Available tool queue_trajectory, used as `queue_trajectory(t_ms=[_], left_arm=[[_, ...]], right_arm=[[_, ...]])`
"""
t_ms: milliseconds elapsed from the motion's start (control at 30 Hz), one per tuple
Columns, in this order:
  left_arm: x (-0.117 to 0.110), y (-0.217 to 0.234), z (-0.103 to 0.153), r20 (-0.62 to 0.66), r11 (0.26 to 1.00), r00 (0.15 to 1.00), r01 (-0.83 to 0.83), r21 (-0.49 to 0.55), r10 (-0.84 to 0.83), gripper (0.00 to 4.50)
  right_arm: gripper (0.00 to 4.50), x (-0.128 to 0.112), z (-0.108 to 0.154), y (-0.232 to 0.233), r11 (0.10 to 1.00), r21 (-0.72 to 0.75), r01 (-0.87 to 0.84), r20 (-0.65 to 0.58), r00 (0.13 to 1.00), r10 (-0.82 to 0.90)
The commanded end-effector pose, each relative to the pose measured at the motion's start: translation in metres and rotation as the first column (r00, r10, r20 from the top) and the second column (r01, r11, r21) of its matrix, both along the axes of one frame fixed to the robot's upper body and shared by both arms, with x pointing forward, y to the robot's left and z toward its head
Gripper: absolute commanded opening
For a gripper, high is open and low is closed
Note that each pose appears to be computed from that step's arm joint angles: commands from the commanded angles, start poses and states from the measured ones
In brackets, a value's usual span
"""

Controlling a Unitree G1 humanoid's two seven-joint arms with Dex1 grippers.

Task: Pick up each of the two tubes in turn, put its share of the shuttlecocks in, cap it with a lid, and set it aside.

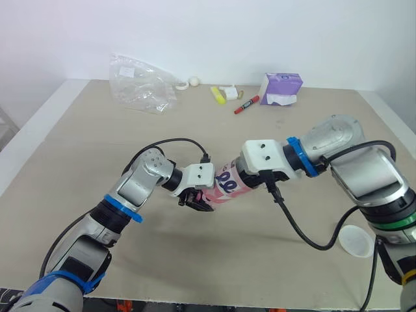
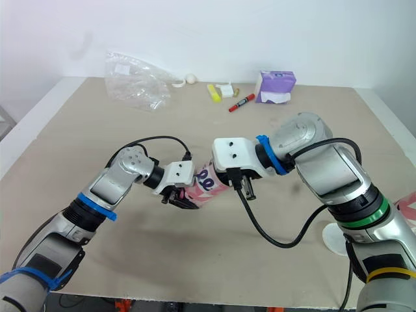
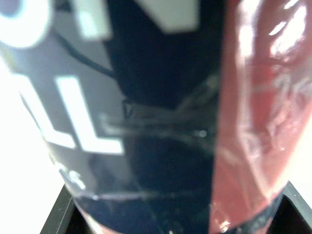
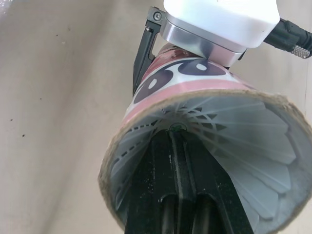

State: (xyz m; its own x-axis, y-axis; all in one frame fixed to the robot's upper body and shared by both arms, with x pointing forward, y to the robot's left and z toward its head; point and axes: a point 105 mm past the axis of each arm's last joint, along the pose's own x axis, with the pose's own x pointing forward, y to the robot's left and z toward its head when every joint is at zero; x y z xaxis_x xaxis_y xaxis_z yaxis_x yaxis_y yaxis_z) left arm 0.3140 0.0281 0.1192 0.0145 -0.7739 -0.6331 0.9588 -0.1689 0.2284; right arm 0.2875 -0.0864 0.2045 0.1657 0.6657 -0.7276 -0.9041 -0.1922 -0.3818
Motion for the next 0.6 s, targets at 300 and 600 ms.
queue_trajectory(t_ms=[300, 600], left_arm=[[-0.012, -0.007, -0.018, -0.056, 0.998, 0.998, 0.042, 0.036, -0.04, 2.57], [-0.012, -0.007, -0.018, -0.056, 0.999, 0.998, 0.037, 0.035, -0.035, 2.57]], right_arm=[[0.1, 0.016, -0.021, 0.012, 0.997, -0.075, -0.026, -0.035, 0.999, 0.023], [0.1, 0.01, -0.032, 0.018, 0.993, -0.09, -0.077, -0.095, 0.993, 0.068]])
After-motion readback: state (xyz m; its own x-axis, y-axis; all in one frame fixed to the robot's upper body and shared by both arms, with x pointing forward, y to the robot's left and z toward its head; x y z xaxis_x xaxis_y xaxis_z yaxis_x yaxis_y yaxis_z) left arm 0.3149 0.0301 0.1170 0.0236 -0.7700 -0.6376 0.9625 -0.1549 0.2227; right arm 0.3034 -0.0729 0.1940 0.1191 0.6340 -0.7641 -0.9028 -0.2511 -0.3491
